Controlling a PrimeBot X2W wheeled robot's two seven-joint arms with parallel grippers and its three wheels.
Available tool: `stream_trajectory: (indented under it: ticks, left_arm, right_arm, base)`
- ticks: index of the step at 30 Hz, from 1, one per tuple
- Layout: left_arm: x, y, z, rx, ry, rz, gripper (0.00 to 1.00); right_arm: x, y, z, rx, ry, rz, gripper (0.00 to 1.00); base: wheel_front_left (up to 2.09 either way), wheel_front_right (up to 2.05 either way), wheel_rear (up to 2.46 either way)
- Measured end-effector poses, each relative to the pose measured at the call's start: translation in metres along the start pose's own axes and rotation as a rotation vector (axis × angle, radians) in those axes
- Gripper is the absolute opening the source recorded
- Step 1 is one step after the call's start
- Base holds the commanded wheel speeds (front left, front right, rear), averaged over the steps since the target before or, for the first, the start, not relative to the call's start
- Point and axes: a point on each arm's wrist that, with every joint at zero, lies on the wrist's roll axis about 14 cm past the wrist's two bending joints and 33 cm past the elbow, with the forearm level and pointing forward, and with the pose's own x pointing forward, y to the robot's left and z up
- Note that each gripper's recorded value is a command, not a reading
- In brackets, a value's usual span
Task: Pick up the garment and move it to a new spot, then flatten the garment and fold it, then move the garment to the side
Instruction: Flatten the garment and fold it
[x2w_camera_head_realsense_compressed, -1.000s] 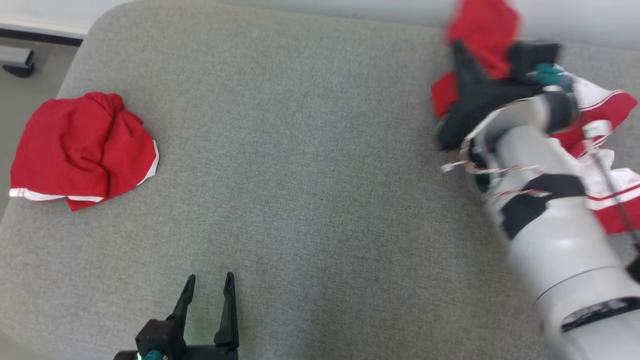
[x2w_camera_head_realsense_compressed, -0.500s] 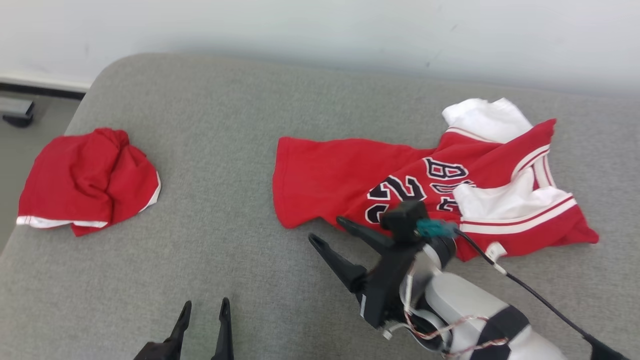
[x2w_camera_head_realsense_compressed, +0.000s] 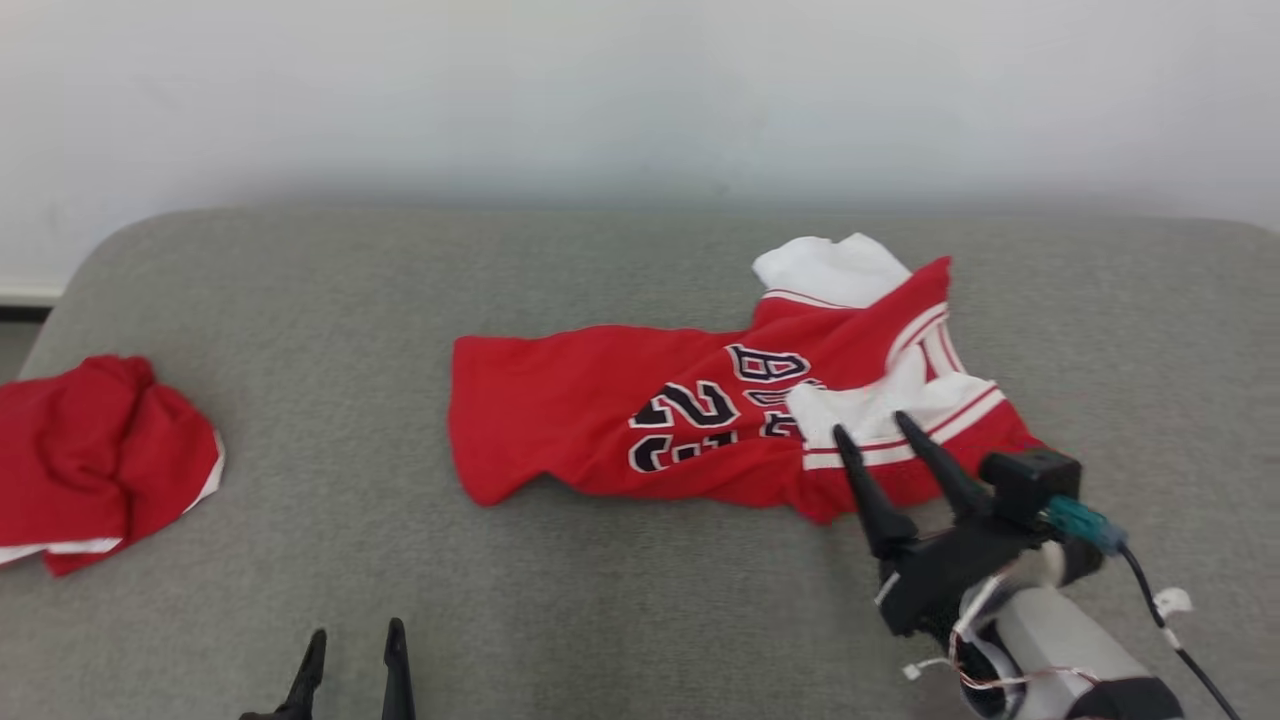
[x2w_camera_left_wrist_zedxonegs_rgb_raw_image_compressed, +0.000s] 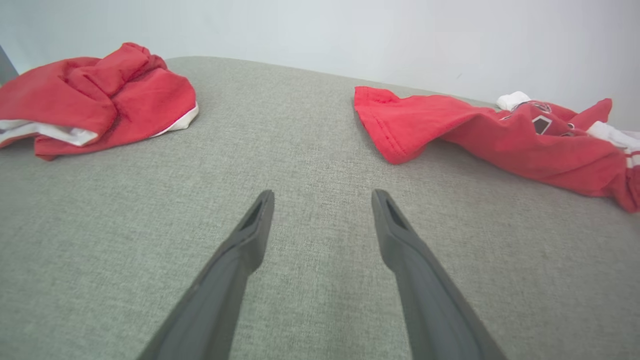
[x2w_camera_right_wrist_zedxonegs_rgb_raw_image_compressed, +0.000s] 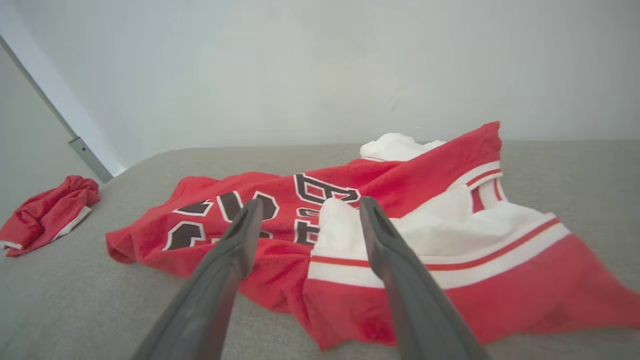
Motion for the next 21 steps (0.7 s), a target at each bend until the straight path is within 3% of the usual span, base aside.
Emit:
stream_trajectory:
  ticks: [3, 7, 14, 21]
  left_arm:
    - [0.004, -0.007, 0.003, 0.003, -0.008, -0.023, 1.00]
    - [0.009, -0.015, 0.003, 0.007, -0.010, -0.050, 1.00]
    - [0.016, -0.030, 0.002, 0.013, -0.002, -0.096, 1.00]
    - [0.024, -0.039, -0.006, 0.013, 0.023, -0.122, 1.00]
  right_arm:
    - [-0.023, -0.026, 0.009, -0.051, -0.049, -0.095, 1.00]
    - [-0.064, -0.050, -0.006, -0.030, -0.059, -0.239, 1.00]
    - [-0.100, -0.056, -0.038, 0.006, -0.006, -0.341, 1.00]
    - [-0.093, -0.058, -0.039, 0.022, -0.010, -0.357, 1.00]
  base:
    - [0.00, 0.00, 0.00]
    - [0.00, 0.00, 0.00]
    - [0.00, 0.00, 0.00]
    - [0.00, 0.00, 0.00]
